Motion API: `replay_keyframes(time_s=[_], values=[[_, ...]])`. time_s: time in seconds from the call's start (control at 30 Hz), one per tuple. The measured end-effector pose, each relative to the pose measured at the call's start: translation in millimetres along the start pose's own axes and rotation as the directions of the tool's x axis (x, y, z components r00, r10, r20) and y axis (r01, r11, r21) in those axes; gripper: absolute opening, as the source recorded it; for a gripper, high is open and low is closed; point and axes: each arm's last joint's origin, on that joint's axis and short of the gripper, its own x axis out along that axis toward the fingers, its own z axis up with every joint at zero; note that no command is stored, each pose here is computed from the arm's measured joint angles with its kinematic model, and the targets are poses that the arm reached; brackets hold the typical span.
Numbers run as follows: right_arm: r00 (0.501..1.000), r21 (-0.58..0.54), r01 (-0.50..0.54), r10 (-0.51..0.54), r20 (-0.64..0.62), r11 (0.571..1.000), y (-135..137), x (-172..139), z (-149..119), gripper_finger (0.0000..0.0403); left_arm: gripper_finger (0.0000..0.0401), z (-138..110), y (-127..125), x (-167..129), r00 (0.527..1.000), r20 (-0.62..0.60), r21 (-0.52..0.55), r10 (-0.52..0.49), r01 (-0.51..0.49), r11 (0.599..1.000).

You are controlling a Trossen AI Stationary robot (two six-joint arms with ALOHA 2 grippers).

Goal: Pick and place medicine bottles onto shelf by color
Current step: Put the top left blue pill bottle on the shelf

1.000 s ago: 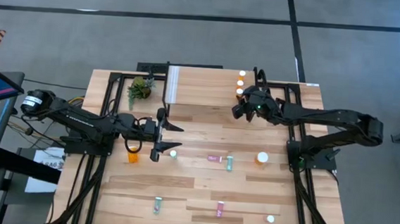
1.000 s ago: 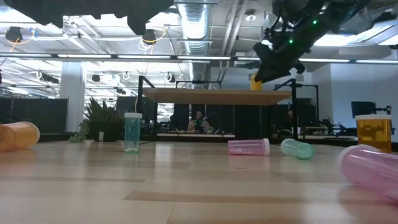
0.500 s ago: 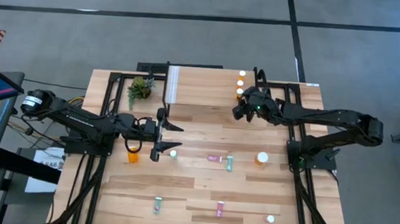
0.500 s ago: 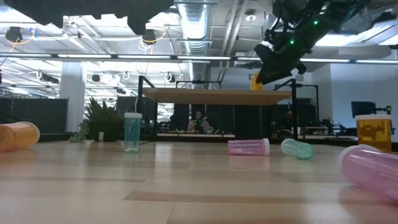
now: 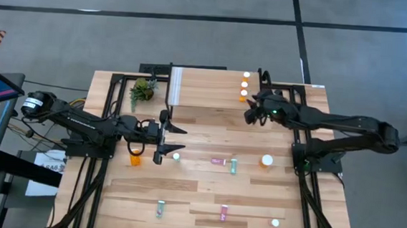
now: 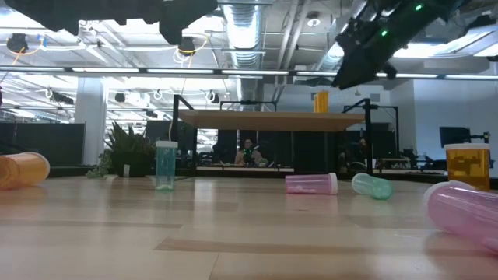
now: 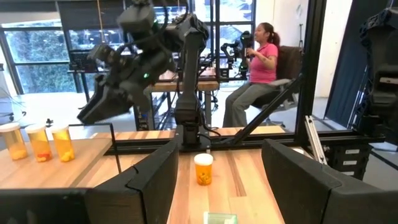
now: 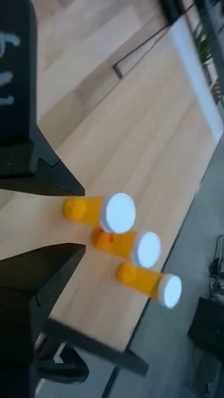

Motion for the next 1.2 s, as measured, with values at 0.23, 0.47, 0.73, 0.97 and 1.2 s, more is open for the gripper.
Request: replay_keyframes(time_s=[0.23, 0.47, 0.73, 0.97, 1.2], values=[[0.991, 0.041, -0.133, 0.133, 0.014, 0.99, 0, -40, -1, 0.0154, 0.0222, -1, 0, 0, 1.0, -0.009, -0.006, 0.0, 0.0, 1.0], [0.918, -0.035, -0.395, 0.395, -0.004, 0.918, 33, -75, -14, 0.0143, 0.0222, -1, 0, 0, 1.0, -0.01, -0.014, -0.001, 0.0, 1.0], [0.857, -0.141, -0.513, 0.513, -0.044, 0.846, 84, -104, -48, 0.0132, 0.0222, -2, -1, 0, 1.0, -0.016, -0.026, -0.01, 0.009, 1.0], [0.837, -0.209, -0.541, 0.546, -0.035, 0.815, 131, -110, -83, 0.0131, 0.0221, -3, -6, 0, 0.999, -0.027, -0.026, -0.029, 0.029, 0.999], [0.774, -0.244, -0.626, 0.628, -0.083, 0.74, 161, -91, -100, 0.0119, 0.0221, -17, -7, 8, 0.994, -0.097, -0.035, -0.058, 0.055, 0.998]])
